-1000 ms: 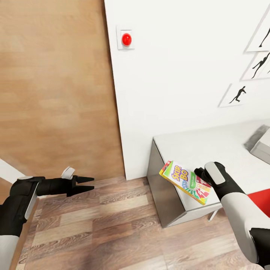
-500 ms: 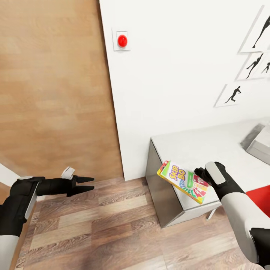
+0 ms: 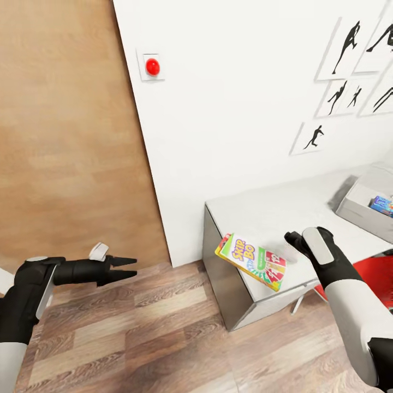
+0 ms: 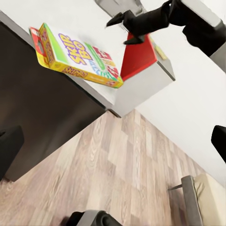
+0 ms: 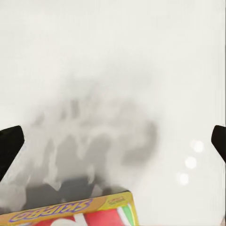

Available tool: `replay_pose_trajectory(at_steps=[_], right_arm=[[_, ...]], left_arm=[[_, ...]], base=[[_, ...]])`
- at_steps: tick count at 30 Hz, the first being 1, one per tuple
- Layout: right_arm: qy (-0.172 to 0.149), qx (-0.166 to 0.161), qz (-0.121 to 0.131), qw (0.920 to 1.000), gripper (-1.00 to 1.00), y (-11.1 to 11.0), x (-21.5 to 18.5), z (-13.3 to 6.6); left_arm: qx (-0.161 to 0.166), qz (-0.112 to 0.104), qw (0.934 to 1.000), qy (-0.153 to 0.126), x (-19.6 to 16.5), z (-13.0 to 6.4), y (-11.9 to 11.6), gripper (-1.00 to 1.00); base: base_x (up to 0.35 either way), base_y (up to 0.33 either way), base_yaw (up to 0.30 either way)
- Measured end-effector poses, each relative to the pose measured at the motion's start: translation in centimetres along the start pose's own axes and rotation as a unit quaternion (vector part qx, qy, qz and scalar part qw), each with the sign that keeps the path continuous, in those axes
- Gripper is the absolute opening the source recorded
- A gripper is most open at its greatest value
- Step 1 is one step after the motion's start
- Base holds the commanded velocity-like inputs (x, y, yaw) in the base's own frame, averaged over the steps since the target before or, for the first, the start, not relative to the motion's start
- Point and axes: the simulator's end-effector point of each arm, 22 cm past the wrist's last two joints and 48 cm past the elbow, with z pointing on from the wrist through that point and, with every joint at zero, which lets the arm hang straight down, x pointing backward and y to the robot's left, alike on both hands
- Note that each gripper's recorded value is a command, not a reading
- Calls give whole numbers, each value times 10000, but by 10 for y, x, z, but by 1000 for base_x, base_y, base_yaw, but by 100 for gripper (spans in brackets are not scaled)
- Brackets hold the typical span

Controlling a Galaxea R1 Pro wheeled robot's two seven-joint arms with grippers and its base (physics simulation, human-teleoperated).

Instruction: Put all the toys in the child's room - the three board games (two on the bed and one on the table), the two jigsaw puzzles on the table, and the tennis ball on the table - inside the toy box on the table in the child's room.

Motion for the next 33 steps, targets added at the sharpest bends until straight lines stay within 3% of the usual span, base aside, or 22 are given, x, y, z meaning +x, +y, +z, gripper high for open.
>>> replay_pose_trajectory(at_steps=[7, 15, 17, 20, 23, 26, 27, 30, 31, 33], right_arm=[[-328, -576, -169, 9977, 100, 31, -29, -41], [-466, -1495, -296, 9872, 100, 33, -32, -110], [-396, -1677, -298, 9846, 100, 30, -23, -120], [-16, -1913, -206, 9813, 100, 13, 7, -123], [510, -2282, 40, 9723, 100, 0, 47, -123], [963, -2877, 289, 9524, 100, -3, 86, -131], [1112, -3225, 406, 9391, 100, -2, 100, -138], [1262, -3846, 613, 9124, 100, 2, 116, -156], [1318, -4256, 741, 8922, 100, 5, 122, -169], [1349, -4645, 848, 8711, 100, 8, 126, -184]], left_arm=[[-2, 42, 10000, -15, -3, -1, -3, 100], [-6, 90, 10000, -38, -7, -3, -7, 100], [-7, 102, 9999, -42, -8, -3, -8, 100], [-8, 120, 9999, -49, -9, -4, -9, 100], [-9, 134, 9999, -56, -10, -4, -10, 100], [-15, 151, 9999, -64, -12, -6, -11, 100], [-17, 155, 9999, -67, -12, -6, -12, 100], [-19, 171, 9998, -74, -13, -7, -13, 100], [-21, 177, 9998, -76, -14, -7, -14, 100], [-27, 190, 9998, -80, -15, -8, -14, 100]], base=[[0, 0, -184], [0, 0, -185], [0, 0, -184], [0, 0, -184], [0, 0, -184], [0, 0, -184], [0, 0, -184], [0, 0, -184], [0, 0, -184], [0, 0, -184]])
